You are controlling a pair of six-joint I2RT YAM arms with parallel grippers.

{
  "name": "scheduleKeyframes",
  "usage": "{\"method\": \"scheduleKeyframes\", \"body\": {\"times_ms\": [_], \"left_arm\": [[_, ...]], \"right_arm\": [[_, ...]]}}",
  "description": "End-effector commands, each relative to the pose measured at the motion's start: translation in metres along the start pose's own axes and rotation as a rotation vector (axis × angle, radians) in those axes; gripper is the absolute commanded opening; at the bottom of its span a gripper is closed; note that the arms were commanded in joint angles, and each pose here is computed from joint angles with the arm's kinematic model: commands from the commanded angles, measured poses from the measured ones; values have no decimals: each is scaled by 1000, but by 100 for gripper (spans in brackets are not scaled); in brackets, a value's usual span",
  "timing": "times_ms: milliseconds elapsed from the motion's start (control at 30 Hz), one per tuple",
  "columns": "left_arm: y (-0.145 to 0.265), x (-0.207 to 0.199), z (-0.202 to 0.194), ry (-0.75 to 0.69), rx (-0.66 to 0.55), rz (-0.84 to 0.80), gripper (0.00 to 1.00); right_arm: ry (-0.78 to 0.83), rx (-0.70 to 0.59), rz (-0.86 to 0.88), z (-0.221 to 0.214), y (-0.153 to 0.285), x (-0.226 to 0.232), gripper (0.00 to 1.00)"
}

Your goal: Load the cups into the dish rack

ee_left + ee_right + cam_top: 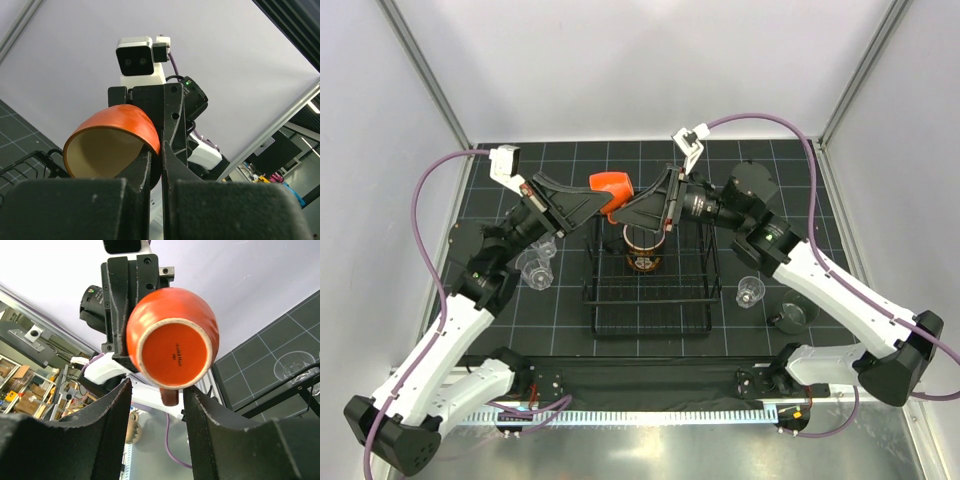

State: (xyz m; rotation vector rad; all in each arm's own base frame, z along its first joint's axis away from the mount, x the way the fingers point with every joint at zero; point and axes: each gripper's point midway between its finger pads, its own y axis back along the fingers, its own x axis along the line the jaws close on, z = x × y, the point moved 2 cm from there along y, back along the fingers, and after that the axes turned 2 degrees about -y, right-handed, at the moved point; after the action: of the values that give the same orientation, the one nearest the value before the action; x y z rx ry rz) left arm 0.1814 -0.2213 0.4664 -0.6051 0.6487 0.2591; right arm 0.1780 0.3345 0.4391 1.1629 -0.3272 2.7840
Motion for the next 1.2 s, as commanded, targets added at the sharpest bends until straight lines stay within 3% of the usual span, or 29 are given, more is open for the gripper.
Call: {"method": "scheduleKeyframes", "body": {"times_ms": [0,200,300,400,467,500,533,567,633,767,933,1067,1167], "left_arm": [[3,-18,9,-24,-39,-40,0],[2,-18,11,-15,-50,-39,0],[3,-15,8,-1,-44,-33,0],[4,-14,6,6,-44,-30,0],[6,-8,6,3,-57,-4,2],[8,3,2,21,-46,60,9],[12,5,4,16,-62,96,22],[14,13,11,-14,-104,156,46],[25,22,8,-25,-100,250,52],[46,33,15,-112,-128,413,73],[73,50,16,-174,-98,625,74],[80,48,14,-222,-59,651,73],[86,48,15,-249,-67,666,73]], "right_arm": [[40,-45,69,14,-9,19,47],[40,-63,73,16,-14,16,36],[46,-78,61,18,-15,13,24],[49,-89,48,19,-14,12,5],[63,-92,28,19,-14,8,4],[92,-82,8,18,-12,5,4],[108,-80,-12,18,-11,3,4],[123,-104,-51,23,-10,-1,4],[191,-111,-128,26,-2,-10,4],[315,-150,-295,50,12,-26,4],[441,-182,-555,94,55,-75,4],[447,-260,-749,147,121,-128,4],[462,-248,-842,165,150,-169,4]]}}
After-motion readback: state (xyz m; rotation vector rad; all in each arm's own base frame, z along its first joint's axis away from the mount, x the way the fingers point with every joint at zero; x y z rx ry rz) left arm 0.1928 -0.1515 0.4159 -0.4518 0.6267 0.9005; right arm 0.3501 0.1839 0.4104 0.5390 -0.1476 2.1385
